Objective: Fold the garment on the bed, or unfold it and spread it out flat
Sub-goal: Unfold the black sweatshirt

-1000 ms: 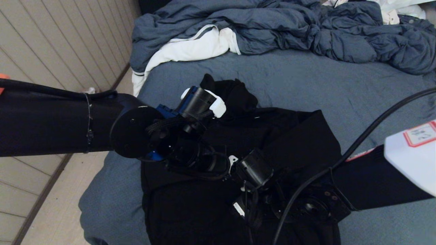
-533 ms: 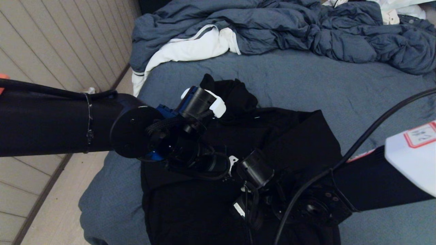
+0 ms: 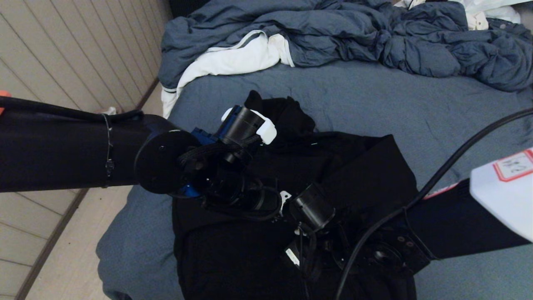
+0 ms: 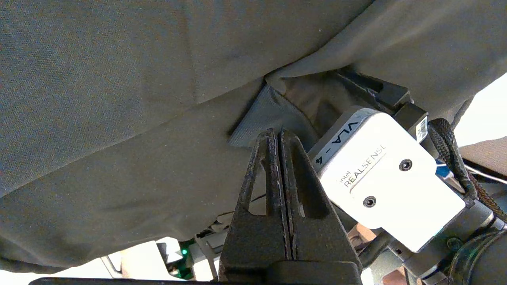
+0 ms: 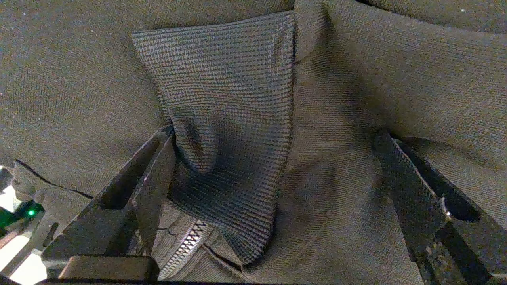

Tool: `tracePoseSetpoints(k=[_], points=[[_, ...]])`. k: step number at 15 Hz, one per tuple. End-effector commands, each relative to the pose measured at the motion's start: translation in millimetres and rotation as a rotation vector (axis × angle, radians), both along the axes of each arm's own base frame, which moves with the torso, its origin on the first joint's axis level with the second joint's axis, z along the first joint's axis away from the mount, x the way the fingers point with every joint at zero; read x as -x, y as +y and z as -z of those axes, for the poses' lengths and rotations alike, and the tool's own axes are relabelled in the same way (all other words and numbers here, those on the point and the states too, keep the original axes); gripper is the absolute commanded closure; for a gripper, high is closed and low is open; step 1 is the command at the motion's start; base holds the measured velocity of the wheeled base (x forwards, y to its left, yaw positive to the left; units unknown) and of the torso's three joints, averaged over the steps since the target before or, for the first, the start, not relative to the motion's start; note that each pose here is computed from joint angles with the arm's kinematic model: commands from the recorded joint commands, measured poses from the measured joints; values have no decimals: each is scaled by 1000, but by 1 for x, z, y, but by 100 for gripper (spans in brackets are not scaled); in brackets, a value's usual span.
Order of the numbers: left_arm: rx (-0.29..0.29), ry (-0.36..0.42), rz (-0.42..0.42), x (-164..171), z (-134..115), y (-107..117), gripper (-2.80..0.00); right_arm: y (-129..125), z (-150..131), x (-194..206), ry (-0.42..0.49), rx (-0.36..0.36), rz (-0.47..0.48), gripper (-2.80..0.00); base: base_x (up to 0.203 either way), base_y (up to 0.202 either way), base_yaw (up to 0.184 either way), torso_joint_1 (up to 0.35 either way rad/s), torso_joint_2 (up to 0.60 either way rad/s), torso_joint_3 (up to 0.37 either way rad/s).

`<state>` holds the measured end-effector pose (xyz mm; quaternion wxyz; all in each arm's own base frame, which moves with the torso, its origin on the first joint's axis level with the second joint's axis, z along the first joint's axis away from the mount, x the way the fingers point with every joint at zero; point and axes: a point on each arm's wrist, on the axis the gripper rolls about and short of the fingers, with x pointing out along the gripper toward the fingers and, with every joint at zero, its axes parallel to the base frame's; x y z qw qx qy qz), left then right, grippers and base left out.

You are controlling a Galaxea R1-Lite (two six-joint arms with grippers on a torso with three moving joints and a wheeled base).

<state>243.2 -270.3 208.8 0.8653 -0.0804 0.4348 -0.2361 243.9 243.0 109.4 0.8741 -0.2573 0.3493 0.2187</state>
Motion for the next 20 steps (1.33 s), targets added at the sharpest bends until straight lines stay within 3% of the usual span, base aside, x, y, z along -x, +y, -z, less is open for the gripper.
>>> tracePoseSetpoints(k=[1,2,10,14,17,20], points=[[0,2,-3,0,0,0,0,-1,1,0,1,8,0,-280,0,0,0,0,0,0],[0,2,-3,0,0,0,0,-1,0,1,-4,8,-3,0,0,0,0,0,0,0],[0,4,-4,0,0,0,0,-1,-4,-1,-12,-5,0,0,0,0,0,0,0,0],[-2,6,-4,0,1,0,0,-11,-24,-2,-57,-44,20,0,0,0,0,0,0,0],[-5,8,-4,-1,3,-1,0,-36,-55,-11,-133,-94,83,0,0,0,0,0,0,0],[-6,9,-2,-1,3,-1,0,-88,-90,-33,-242,-105,214,0,0,0,0,0,0,0]])
